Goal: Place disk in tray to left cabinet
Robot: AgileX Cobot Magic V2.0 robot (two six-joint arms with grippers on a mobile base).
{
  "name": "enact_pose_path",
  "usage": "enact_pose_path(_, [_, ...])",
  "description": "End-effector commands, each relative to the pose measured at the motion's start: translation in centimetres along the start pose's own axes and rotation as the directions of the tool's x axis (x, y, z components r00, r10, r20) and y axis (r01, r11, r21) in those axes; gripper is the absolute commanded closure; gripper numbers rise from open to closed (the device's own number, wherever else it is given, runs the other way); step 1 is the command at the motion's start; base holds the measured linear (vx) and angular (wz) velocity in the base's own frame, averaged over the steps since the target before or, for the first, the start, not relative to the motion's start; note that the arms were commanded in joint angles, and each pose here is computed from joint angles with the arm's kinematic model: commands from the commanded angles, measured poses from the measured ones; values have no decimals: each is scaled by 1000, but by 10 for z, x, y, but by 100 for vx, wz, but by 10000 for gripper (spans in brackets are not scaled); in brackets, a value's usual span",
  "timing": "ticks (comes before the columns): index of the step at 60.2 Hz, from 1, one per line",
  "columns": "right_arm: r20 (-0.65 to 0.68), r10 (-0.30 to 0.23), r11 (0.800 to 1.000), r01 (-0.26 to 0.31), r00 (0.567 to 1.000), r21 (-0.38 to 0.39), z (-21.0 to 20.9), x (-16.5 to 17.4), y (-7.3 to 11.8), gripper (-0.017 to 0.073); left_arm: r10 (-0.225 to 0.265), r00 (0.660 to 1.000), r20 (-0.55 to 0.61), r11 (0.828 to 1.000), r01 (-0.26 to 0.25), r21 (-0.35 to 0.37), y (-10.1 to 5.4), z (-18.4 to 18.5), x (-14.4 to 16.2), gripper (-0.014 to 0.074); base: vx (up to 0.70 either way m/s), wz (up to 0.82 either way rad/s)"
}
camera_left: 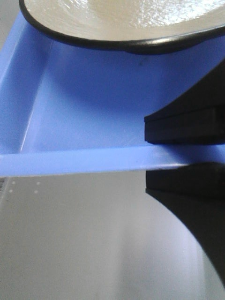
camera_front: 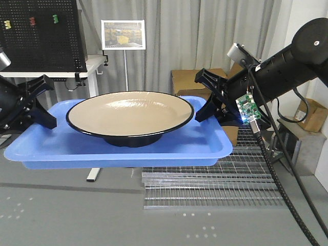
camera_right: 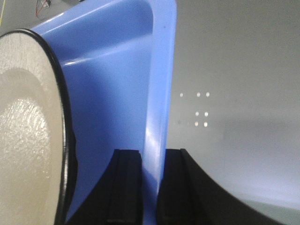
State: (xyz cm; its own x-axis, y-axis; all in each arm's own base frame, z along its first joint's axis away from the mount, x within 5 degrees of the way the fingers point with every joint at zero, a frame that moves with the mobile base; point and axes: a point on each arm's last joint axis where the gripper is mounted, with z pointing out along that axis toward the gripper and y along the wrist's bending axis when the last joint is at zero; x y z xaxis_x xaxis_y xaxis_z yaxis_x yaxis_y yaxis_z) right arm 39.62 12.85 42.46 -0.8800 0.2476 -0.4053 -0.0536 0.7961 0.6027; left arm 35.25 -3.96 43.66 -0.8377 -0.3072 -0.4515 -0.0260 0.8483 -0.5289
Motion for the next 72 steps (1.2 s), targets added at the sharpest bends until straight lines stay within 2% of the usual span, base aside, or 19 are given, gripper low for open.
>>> enact_pose_path(1, [46,-38,990,43,998,-131,-33,8,29,561,3,997,78,990,-14,143,-27,-28,4,596,56,-3])
enact_pose_path(37, [46,-38,990,43,998,-131,-33,8,29,561,3,997,78,990,-14,143,-27,-28,4,595,51,-6])
enact_pose_path(72, [46,-38,990,43,998,-131,-33,8,29,561,4,997,78,990,-15,141,-27,-28,4,594,39,-7])
